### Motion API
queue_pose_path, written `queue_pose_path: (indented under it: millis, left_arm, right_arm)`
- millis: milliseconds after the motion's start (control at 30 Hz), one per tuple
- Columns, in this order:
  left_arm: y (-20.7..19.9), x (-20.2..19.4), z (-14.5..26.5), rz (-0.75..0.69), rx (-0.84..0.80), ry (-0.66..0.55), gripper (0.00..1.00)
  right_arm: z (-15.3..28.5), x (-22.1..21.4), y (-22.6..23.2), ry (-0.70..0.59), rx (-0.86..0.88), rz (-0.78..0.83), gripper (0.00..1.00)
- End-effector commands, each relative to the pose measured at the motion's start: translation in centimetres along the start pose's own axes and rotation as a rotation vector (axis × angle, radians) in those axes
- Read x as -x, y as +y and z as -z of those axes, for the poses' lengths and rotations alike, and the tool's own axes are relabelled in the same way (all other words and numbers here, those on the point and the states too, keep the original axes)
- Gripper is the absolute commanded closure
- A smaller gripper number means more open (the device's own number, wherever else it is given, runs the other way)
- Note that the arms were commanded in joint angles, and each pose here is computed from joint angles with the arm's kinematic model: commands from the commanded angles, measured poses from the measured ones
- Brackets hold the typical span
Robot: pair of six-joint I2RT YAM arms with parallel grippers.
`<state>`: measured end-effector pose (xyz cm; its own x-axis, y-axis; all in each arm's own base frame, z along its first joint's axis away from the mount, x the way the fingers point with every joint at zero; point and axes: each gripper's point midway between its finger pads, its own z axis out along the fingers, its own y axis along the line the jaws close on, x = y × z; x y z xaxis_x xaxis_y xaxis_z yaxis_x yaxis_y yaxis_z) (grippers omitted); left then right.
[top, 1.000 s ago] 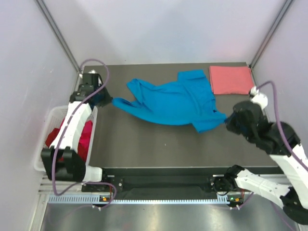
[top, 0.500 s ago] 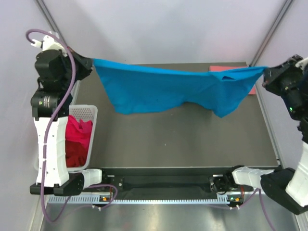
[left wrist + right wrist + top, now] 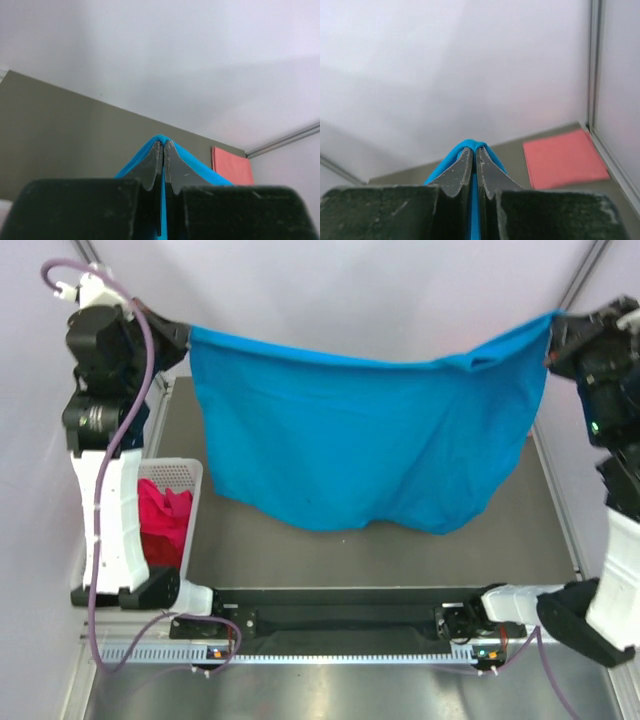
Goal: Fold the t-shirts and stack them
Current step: Flatten the tshirt out
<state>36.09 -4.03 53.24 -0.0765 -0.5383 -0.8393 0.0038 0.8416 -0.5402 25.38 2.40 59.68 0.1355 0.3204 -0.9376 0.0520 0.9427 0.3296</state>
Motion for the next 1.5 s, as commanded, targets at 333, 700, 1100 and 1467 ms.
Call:
queue_pose_path:
  millis: [333, 700, 1100, 1467]
  left_arm:
    - [-4.4, 8.9, -8.4, 0.092, -0.191, -0.358, 1.00]
    - [-0.6, 10.7, -14.7, 0.220, -0.247, -0.406, 1.00]
    - [-1.3, 10.1, -11.4, 0.261, -0.284, -0.352, 1.00]
    - [-5.7, 8.8, 5.9, 0.184, -0.326, -0.389, 1.00]
  right_arm:
    - [-6.6, 12.7, 4.0, -0.558, 0.047, -0.048, 1.00]
    - [-11.4, 11.3, 4.3, -0.583, 0.028, -0.023, 1.00]
    - [-6.9, 11.9, 2.0, -0.559, -0.015, -0.006, 1.00]
    - [7.3, 13.4, -0.4, -0.606, 0.125, -0.118, 1.00]
